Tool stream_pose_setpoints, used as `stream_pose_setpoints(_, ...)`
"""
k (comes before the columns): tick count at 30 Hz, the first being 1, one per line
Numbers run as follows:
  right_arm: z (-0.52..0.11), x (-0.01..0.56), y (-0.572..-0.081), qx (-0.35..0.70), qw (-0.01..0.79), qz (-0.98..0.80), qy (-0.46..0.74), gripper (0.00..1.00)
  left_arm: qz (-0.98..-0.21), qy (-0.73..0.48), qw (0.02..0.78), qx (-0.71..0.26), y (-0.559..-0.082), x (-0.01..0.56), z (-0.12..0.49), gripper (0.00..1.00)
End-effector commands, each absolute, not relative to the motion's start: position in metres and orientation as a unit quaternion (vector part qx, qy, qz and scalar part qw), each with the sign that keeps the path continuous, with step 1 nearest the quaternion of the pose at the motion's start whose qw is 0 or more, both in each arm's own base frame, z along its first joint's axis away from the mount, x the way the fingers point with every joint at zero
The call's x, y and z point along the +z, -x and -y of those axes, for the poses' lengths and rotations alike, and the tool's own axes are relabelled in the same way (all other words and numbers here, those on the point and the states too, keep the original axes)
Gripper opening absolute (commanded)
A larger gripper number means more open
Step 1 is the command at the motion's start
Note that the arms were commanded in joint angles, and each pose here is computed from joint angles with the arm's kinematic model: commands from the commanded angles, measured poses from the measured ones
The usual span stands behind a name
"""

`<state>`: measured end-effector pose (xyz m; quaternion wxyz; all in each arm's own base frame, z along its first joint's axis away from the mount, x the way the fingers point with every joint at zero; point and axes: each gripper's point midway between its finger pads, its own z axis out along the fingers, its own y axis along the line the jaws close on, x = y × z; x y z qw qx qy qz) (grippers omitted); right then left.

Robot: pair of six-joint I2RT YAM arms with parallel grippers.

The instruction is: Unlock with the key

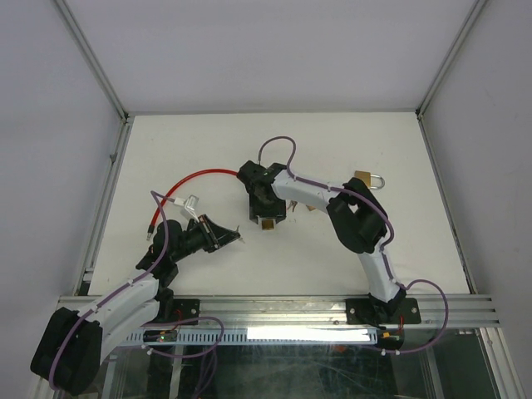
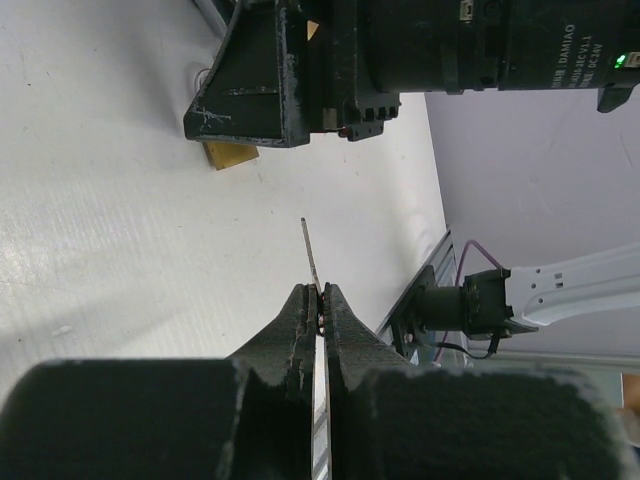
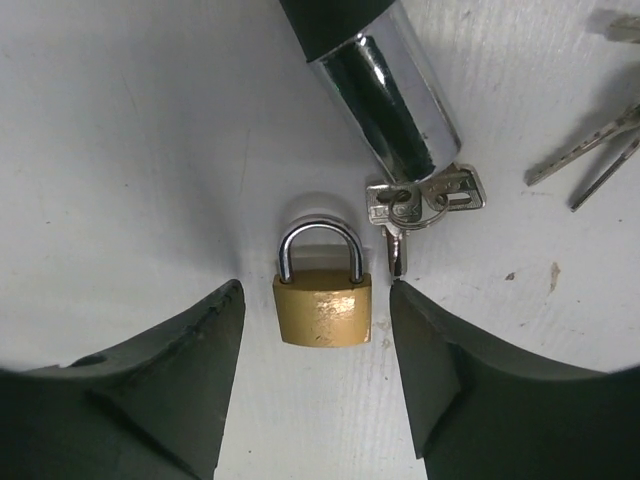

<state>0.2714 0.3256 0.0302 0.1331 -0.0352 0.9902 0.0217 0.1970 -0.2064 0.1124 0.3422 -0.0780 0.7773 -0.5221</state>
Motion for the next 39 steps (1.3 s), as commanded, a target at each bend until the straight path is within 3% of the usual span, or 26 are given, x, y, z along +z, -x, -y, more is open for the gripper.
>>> stream_pose_setpoints(1,-0.330,0.033,-0.270,0.016,0.128,-0.991,0.020,0.61,-0.769,0.072,0.342,-0.535,-0.196,0.119,0.207,0.00)
stream_pose_setpoints(7,-0.331,0.019,-0.268,0.006,0.116,-0.993,0.019,0.54,-0.769,0.063,0.340,-0.537,-0.195,0.120,0.209,0.00)
stream_pose_setpoints(12,-0.329,0.016,-0.267,-0.004,0.112,-0.994,0.010,0.39,-0.772,0.050,0.335,-0.538,-0.195,0.121,0.212,0.00)
stream_pose_setpoints(18,-0.342,0.052,-0.278,0.044,0.149,-0.988,-0.007,0.24,-0.767,0.022,0.336,-0.546,-0.194,0.127,0.217,0.00)
stream_pose_setpoints(28,-0.365,0.134,-0.294,0.149,0.219,-0.962,-0.064,0.16,-0.752,-0.037,0.340,-0.563,-0.196,0.147,0.229,0.00)
stream_pose_setpoints(39,-0.378,0.178,-0.283,0.245,0.218,-0.940,-0.097,0.11,-0.745,-0.041,0.356,-0.562,-0.206,0.158,0.231,0.00)
